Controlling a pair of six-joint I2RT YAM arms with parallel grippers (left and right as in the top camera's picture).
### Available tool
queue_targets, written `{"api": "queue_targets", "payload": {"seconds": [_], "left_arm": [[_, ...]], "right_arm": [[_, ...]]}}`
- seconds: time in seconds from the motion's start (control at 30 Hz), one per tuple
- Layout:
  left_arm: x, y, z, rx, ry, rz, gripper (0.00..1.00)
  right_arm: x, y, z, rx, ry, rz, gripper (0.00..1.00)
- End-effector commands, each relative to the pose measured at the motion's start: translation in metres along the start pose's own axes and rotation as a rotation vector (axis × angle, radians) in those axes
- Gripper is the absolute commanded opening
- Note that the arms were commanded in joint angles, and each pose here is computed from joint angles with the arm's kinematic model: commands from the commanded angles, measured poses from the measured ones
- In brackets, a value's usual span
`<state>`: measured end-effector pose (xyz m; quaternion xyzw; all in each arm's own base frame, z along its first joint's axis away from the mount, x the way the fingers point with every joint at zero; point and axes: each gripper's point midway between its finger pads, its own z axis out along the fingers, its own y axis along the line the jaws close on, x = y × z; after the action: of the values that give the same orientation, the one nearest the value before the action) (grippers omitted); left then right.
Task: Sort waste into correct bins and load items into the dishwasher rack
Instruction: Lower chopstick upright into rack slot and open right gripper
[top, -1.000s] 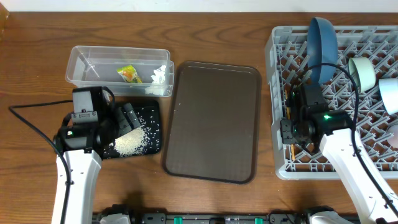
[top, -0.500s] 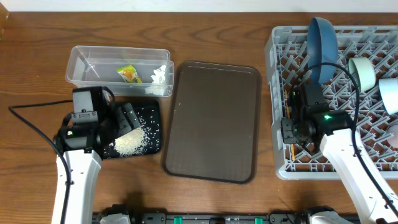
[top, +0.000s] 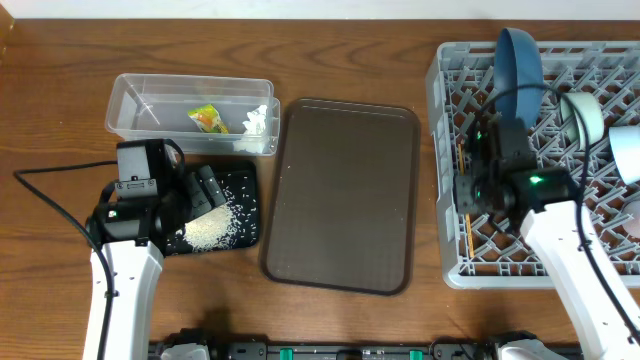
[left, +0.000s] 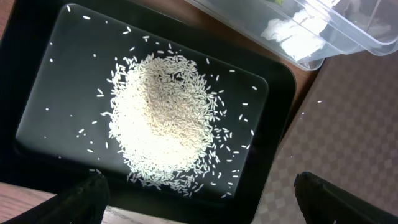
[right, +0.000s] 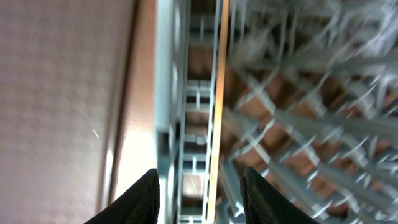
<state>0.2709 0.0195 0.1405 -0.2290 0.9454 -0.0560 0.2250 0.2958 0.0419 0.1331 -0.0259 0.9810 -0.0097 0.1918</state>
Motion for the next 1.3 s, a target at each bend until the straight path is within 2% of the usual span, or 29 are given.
{"api": "queue_targets", "payload": {"seconds": [0.0,0.2,0.33,0.4,0.57,0.77,1.07,1.1,1.17,1.27], "left_arm": [[-0.003,0.002,-0.002,-0.011,-0.009,-0.004,0.98],[-0.003,0.002,-0.002,-0.011,-0.009,-0.004,0.98],[-0.003,0.002,-0.002,-0.011,-0.009,-0.004,0.98],[-0.003,0.002,-0.002,-0.01,-0.009,-0.004,0.98],[-0.003,0.002,-0.002,-0.011,-0.009,-0.004,0.98],[-0.003,0.002,-0.002,-0.01,-0.009,-0.004,0.98],[-0.003,0.002,-0.002,-0.011,-0.009,-0.004,0.98],[-0.003,0.002,-0.002,-0.011,-0.009,-0.004,0.98],[-0.003,0.002,-0.002,-0.011,-0.009,-0.004,0.98],[-0.003,0.002,-0.002,-0.011,-0.009,-0.004,0.98]], "right_arm": [[-0.036,0.0,-0.035,-0.017,-0.138,0.019,0.43],[-0.08,-0.01,-0.076,-0.033,-0.316,0.172,0.44],[-0.095,-0.017,-0.083,-0.036,-0.383,0.197,0.72],[-0.095,-0.018,-0.083,-0.036,-0.384,0.178,0.77],[-0.077,-0.008,-0.087,-0.12,-0.325,0.141,0.8],[-0.044,-0.013,-0.114,-0.113,-0.309,0.149,0.8],[0.004,-0.025,-0.161,-0.077,-0.472,0.161,0.8],[0.01,-0.026,-0.162,-0.076,-0.492,0.168,0.82],[0.023,-0.028,-0.158,-0.068,-0.514,0.173,0.99],[0.042,-0.027,-0.147,-0.073,-0.505,0.174,0.99]]}}
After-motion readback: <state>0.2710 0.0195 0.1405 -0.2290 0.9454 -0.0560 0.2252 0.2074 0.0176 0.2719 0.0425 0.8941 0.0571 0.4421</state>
